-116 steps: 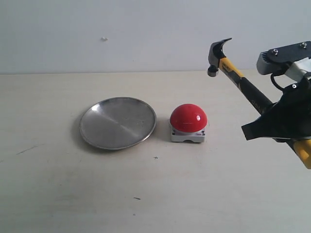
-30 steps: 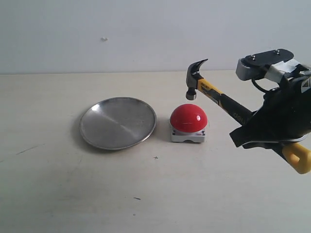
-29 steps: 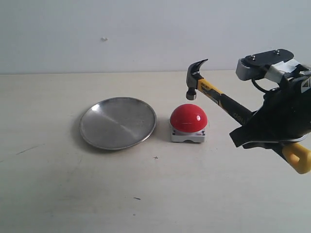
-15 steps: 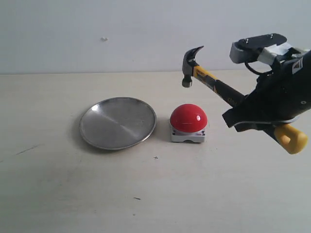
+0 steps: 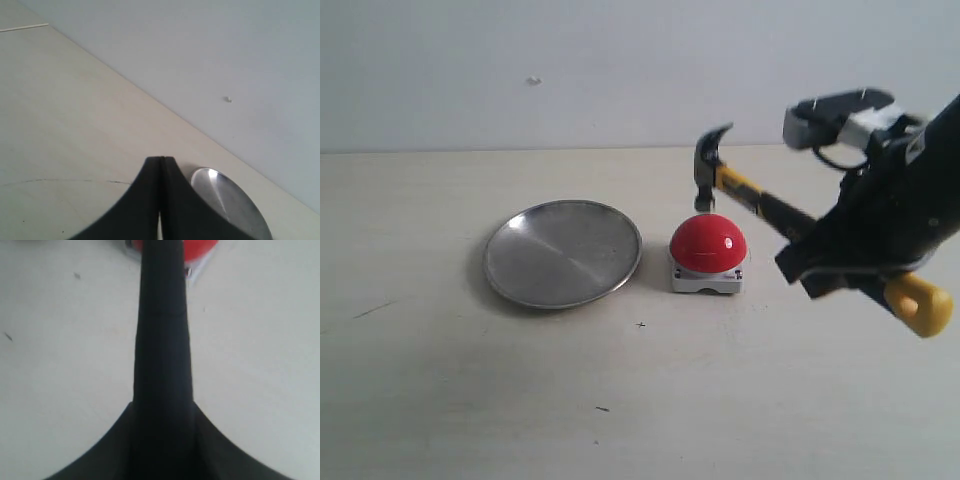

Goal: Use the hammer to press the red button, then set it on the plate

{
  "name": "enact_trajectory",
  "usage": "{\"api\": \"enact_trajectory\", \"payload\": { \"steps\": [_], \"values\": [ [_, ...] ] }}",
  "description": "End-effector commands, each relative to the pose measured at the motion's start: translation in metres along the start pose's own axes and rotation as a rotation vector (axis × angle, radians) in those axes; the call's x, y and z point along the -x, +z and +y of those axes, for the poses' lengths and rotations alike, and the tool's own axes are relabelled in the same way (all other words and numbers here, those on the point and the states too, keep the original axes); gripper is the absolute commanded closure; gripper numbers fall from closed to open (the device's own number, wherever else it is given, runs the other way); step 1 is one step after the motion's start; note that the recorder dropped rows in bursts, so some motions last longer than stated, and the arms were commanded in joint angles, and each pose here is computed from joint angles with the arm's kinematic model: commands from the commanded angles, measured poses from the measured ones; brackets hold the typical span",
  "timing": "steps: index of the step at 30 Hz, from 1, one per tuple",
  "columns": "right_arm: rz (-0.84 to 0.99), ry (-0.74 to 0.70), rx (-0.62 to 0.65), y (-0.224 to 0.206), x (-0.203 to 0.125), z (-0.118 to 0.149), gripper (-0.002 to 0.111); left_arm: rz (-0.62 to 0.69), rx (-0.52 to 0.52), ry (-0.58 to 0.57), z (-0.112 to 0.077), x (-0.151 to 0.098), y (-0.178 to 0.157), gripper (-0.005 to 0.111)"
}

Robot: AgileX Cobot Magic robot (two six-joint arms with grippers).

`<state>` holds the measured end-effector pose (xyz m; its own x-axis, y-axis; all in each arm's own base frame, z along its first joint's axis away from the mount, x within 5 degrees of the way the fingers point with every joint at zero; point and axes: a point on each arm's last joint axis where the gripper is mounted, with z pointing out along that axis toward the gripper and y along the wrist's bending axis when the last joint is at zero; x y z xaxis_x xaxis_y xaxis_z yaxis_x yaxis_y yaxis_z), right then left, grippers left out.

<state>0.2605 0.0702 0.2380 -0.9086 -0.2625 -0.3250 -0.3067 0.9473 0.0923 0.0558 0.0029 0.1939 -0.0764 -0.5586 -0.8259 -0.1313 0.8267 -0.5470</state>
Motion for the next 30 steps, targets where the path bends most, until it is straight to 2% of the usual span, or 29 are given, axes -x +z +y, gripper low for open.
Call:
{"api": "enact_trajectory", "payload": {
  "steps": [1, 4, 7, 11, 13, 15, 20, 30],
  "values": [
    [-0.050, 0.014, -0.003, 0.011, 0.009, -0.001, 0.108, -0.007, -0.009, 0.012, 0.000, 0.000, 0.000, 0.107],
    [-0.286, 0.021, 0.138, -0.019, 0.021, 0.015, 0.108, -0.007, -0.009, 0.012, 0.000, 0.000, 0.000, 0.107],
    [-0.414, 0.024, 0.251, -0.038, 0.025, 0.026, 0.108, -0.007, -0.009, 0.012, 0.000, 0.000, 0.000, 0.107],
    [-0.584, 0.054, 0.475, -0.047, 0.030, 0.042, 0.108, -0.007, -0.009, 0.012, 0.000, 0.000, 0.000, 0.107],
    [-0.716, 0.122, 0.615, -0.044, 0.032, 0.049, 0.108, -0.007, -0.009, 0.012, 0.000, 0.000, 0.000, 0.107],
    [-0.716, 0.069, 0.609, -0.028, 0.028, 0.052, 0.108, -0.007, -0.009, 0.014, 0.000, 0.000, 0.000, 0.107],
    [-0.640, 0.092, 0.549, 0.000, 0.032, 0.055, 0.108, -0.007, -0.009, 0.014, 0.000, 0.000, 0.000, 0.107],
    [-0.609, 0.170, 0.349, 0.029, 0.051, 0.038, 0.108, -0.007, -0.009, 0.014, 0.000, 0.000, 0.000, 0.107]
  ]
}}
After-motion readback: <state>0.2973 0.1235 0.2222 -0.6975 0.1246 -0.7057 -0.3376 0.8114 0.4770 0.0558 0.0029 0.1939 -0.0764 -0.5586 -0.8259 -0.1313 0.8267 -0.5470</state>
